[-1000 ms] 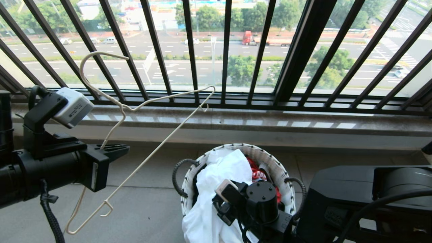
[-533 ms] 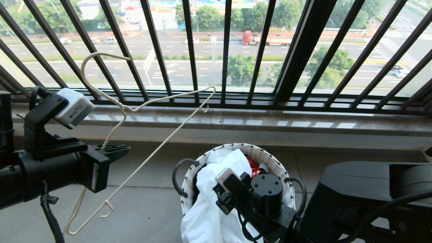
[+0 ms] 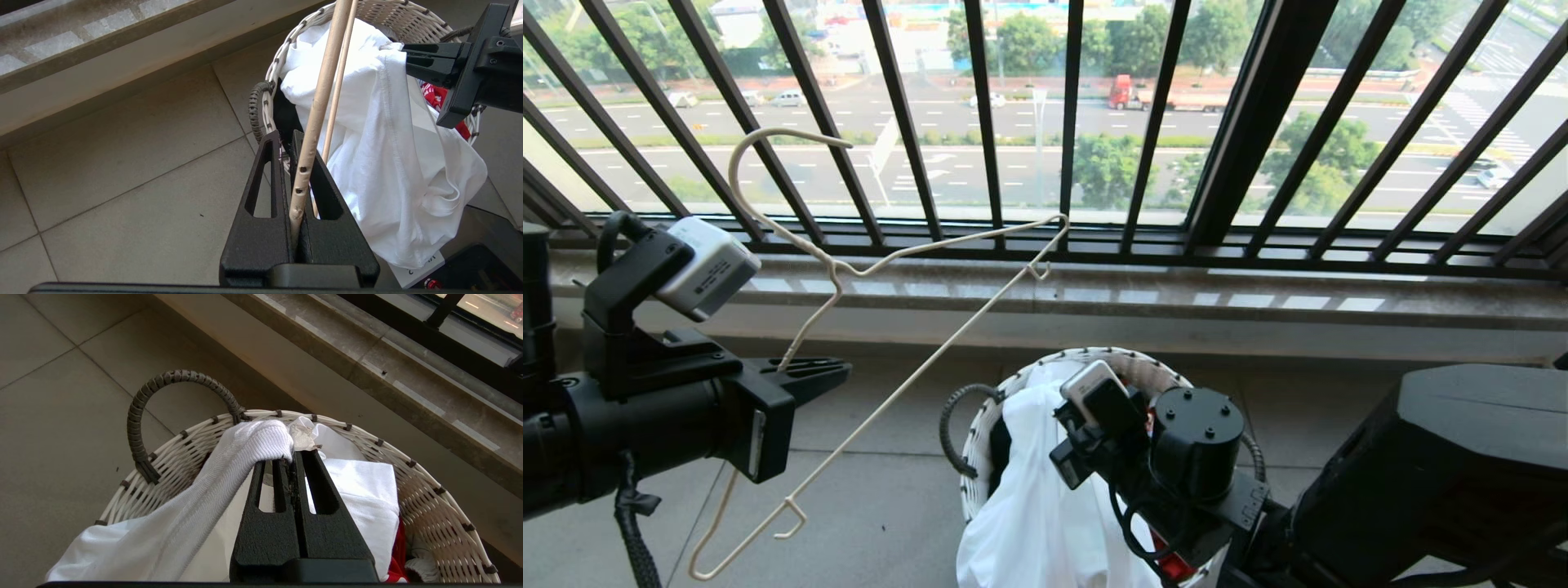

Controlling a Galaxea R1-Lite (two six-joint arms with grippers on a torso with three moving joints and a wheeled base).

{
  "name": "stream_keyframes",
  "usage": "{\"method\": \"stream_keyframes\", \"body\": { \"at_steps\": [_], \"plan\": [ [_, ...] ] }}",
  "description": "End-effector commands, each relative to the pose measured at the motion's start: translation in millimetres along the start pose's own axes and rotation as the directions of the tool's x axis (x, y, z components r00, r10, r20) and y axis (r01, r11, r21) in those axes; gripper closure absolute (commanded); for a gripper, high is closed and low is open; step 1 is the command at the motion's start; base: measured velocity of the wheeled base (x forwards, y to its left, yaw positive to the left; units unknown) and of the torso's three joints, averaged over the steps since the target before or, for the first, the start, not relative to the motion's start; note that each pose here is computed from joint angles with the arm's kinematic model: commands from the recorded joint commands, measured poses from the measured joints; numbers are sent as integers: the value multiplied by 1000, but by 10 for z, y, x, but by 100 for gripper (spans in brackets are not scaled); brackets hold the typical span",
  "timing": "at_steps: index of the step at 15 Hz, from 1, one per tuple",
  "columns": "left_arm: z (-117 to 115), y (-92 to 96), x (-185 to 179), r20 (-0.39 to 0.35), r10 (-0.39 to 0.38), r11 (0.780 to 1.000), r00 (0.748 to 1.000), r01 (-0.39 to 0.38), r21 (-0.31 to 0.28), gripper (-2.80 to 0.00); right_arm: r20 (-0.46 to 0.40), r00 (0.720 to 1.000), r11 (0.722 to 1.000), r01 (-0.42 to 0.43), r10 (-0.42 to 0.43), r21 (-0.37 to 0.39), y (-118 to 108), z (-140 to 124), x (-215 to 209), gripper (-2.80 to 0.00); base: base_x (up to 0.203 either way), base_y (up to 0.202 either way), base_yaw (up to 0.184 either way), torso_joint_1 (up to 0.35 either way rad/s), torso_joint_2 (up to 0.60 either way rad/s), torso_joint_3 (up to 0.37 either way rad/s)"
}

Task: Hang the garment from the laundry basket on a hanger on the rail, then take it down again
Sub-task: Pick up clothes from the basket

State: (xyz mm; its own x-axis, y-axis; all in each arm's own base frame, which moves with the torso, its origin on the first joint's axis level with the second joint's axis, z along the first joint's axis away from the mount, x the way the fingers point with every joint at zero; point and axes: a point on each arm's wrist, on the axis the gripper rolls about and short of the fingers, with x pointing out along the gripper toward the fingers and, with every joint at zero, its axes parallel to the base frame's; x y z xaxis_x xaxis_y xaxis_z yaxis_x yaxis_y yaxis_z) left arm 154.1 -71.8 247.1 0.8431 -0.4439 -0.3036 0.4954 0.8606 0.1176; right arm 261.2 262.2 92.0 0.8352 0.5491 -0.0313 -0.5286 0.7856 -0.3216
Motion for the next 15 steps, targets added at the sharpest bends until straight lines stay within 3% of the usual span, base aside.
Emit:
{"method": "stream_keyframes", "body": {
  "at_steps": [1, 7, 15],
  "plan": [
    [16, -11, -33, 13, -4, 1000, 1000, 4, 3, 0, 53, 998, 998, 15, -18, 57, -123, 300, -102, 0, 0, 0, 0, 0, 0, 0],
    [108, -67, -277, 73, -36, 999, 997, 35, 12, 0, 69, 997, 977, 5, -21, 213, -353, 825, -344, 0, 0, 0, 0, 0, 0, 0],
    [101, -72, -273, 76, -39, 999, 996, 38, 10, 0, 118, 992, 956, 7, -44, 294, -638, 1379, -751, 0, 0, 0, 0, 0, 0, 0]
  ]
}}
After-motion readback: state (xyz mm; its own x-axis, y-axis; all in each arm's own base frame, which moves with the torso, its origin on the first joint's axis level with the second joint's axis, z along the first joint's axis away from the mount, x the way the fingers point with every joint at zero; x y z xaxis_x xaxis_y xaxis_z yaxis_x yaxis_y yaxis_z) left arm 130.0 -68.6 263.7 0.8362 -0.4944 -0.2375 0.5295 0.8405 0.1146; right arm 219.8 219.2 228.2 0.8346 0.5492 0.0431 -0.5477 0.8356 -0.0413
